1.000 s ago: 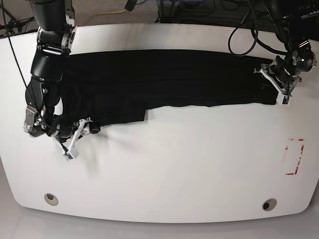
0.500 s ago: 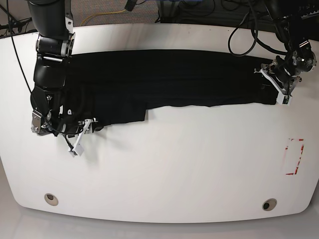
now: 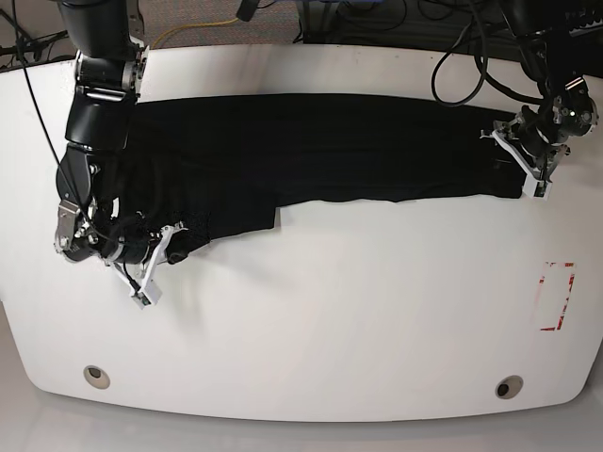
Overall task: Fold the T-shirt properly
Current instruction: 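Pull the folded strip taut between both grippers and flatten it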
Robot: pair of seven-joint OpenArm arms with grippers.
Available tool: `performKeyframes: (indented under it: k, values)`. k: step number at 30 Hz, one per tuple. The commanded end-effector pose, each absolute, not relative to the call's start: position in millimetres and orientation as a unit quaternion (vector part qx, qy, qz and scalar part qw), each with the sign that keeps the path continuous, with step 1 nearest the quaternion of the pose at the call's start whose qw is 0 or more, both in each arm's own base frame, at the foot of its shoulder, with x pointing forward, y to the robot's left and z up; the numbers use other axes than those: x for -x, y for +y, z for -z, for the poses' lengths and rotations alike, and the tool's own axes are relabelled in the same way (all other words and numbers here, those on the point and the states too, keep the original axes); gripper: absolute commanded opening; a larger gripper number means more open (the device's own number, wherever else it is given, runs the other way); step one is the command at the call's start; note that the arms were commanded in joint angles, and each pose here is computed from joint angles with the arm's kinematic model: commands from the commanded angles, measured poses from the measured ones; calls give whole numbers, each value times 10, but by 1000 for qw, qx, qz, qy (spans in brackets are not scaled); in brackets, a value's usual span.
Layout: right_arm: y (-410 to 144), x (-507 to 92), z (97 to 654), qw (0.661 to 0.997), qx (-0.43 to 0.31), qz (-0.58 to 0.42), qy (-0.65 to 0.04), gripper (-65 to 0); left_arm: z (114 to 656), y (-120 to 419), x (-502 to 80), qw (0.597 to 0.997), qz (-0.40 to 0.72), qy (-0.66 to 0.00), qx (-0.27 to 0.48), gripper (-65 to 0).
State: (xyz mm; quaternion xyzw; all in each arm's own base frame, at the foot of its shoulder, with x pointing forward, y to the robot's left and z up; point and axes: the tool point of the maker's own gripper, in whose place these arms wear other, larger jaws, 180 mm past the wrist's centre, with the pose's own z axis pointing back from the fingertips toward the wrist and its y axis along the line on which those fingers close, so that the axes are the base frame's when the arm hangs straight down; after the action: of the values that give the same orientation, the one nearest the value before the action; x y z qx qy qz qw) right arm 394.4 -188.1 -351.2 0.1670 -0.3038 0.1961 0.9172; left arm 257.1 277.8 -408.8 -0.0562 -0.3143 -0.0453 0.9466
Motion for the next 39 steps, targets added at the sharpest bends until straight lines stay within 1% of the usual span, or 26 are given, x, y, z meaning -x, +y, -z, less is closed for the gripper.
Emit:
performKeyframes:
  k: [1,5,9,15,22,29,34,39]
  values:
    - [-2015,-3895,3241,911,-141,-197,-334,-650,4117,2851,-2510,953,50,-295,41,-375]
    - [-2226,-3635,3156,920,-104,-182,-332,-650,4121,2851,-2507,953,50,-295,41,-374]
    - [-2238,-3371,3125,920,-85,-187,-333,-650,4136,2828,-2507,954,53,-292,43,-372]
    - [-2224,-3002,3175,919,-104,-178,-336,-650,4304,2772,-2434,960,49,-269,58,-375]
    - [-2286,-2617,3351,930,-123,-156,-309,-650,4337,2790,-2507,961,40,-268,64,-375]
    - [-2271,-2296,3311,927,-144,-145,-314,-650,4329,2790,-2521,960,40,-269,64,-375]
    - [-2298,-2057,3456,938,-146,-137,-283,-650,4331,2795,-2514,960,41,-269,63,-375]
    - [-2337,-1941,3608,946,-157,-120,-259,-650,4301,2791,-2538,959,44,-273,63,-374]
